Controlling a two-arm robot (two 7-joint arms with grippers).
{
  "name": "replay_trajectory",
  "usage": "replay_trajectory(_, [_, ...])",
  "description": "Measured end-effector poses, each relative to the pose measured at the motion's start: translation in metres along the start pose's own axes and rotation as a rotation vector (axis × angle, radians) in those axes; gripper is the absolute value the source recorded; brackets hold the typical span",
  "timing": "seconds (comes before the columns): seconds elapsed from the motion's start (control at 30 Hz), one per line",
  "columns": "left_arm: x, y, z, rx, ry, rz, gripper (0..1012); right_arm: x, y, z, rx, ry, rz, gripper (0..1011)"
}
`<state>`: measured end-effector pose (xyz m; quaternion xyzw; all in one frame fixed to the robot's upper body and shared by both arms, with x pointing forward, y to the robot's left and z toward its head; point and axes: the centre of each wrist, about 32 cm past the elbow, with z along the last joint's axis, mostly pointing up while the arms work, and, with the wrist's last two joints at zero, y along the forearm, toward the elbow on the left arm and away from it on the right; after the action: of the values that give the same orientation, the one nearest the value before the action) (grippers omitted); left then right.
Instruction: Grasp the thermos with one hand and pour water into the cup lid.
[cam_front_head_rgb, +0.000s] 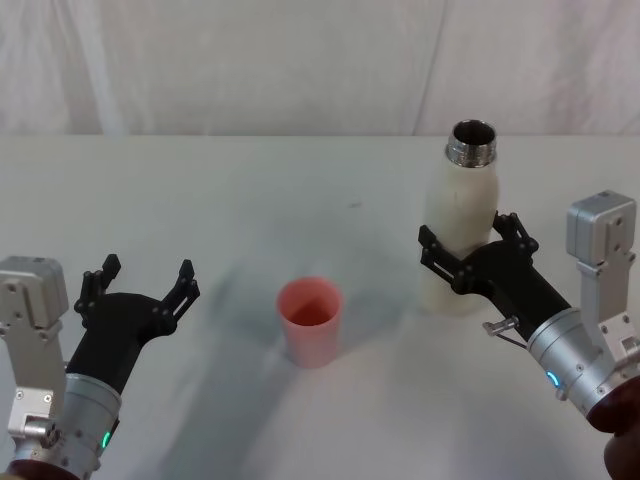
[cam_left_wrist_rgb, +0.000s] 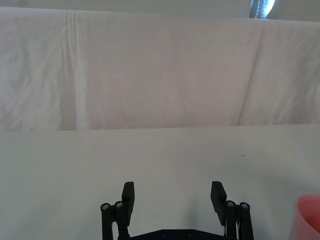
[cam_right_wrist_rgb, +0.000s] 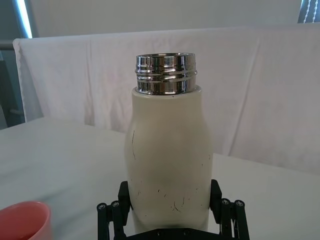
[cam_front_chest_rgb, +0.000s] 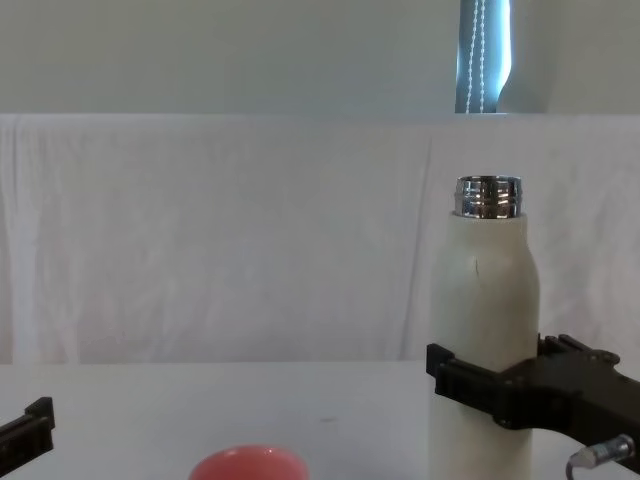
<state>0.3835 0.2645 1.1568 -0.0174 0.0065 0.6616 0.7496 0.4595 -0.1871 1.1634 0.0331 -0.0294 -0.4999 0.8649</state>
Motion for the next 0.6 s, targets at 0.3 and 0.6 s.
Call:
replay_trajectory(0.3, [0.0000,0.0000,0.0000,0.000,0.000,0.000,1001,0.0064,-0.0023,0.0043,-0.010,-0.056,0.004,955])
replay_trajectory(0.6, [0.0000,0.0000,0.0000,0.000,0.000,0.000,1001,0.0069,-0.0021,0.0101,-0.025,-0.176,0.021,955])
